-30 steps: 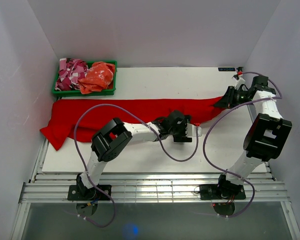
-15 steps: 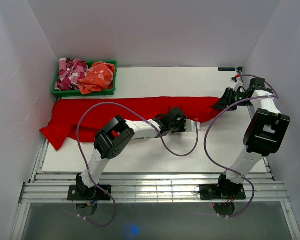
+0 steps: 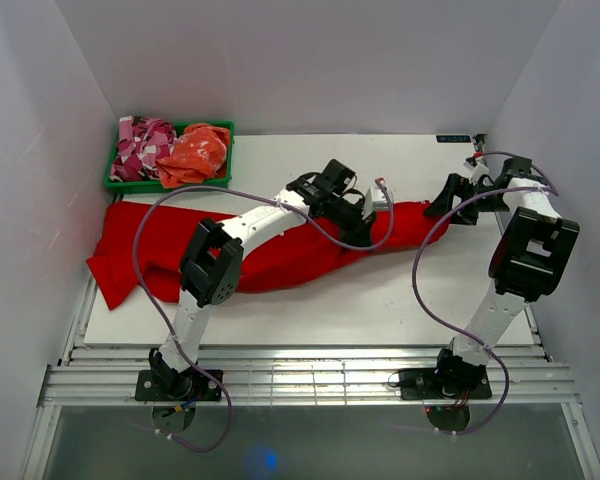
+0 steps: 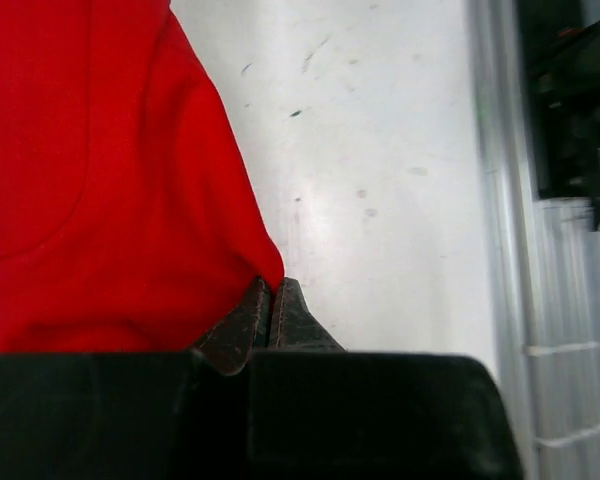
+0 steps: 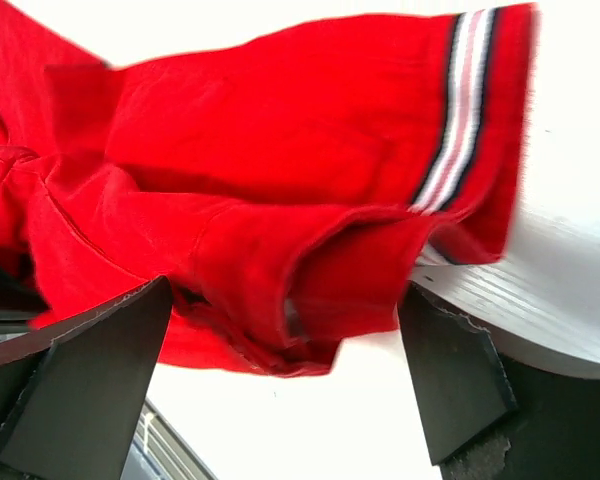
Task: Fold and stack the trousers
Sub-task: Flatten the trousers out
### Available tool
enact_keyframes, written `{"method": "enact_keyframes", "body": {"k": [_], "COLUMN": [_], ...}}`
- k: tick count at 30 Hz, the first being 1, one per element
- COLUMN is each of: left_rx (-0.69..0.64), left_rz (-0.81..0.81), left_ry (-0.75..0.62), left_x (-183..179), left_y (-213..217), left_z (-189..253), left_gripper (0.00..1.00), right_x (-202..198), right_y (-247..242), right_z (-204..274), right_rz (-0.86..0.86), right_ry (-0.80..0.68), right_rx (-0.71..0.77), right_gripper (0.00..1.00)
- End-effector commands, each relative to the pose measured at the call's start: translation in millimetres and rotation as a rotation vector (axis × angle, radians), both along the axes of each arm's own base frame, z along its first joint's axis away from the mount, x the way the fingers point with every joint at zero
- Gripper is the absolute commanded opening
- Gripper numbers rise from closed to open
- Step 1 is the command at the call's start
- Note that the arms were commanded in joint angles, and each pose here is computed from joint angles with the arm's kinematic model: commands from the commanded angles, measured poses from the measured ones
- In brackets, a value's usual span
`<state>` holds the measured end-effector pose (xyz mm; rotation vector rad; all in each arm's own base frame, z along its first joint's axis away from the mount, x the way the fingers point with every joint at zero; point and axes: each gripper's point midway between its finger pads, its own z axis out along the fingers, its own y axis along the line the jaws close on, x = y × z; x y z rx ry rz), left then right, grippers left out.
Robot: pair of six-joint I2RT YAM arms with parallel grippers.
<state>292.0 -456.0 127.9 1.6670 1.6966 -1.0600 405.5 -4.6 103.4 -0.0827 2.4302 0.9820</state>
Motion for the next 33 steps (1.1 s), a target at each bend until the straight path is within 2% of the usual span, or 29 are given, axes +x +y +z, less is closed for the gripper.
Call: {"method": "enact_keyframes", "body": {"k": [1, 5, 7, 12, 17, 22, 29, 30, 33], "left_rx": [-0.072, -0.135, -0.148, -0.12, -0.119, -0.168, -0.207, -0.212, -0.213], "left_rz": [-0.084, -0.039, -0.014, 0.146, 0.252, 0.203, 0.143, 0.135, 0.139], "left_ry": [0.424, 0.554, 0.575, 0.624, 0.677, 0.781, 0.884, 0.89, 0.893], "left_x": [-37.9, -12.9, -2.3, 43.8, 90.4, 90.3, 87.7, 87.6, 88.6], "left_y": [13.8, 28.8, 33.9, 58.7, 77.3, 82.2, 91.5, 92.1, 94.1], "left_z": [36.5, 52.4, 53.6, 34.7, 8.5, 11.1, 4.8, 4.4, 2.6], "left_gripper": [0.0, 0.0, 0.0, 0.0, 0.01, 0.0, 0.0, 0.0, 0.0], "right_x": [12.7, 14.0, 11.5, 3.6, -2.5, -5.0, 7.3, 15.0, 14.3], "right_y": [-15.0, -19.9, -21.9, -23.1, -21.0, -18.0, -25.7, -27.5, -18.1], "right_z": [2.4, 0.7, 1.1, 15.9, 12.9, 7.1, -5.4, -4.1, -5.9], "right_rz": [0.001, 0.015, 0.03, 0.119, 0.181, 0.229, 0.308, 0.323, 0.383], "right_ry": [-0.068, -0.091, -0.113, -0.248, -0.265, -0.306, -0.5, -0.558, -0.61], "right_rx": [-0.051, -0.058, -0.06, -0.047, -0.041, -0.042, -0.25, -0.298, -0.34], "right_gripper": [0.98, 1.0, 0.96, 0.96, 0.85, 0.86, 0.86, 0.86, 0.82]}}
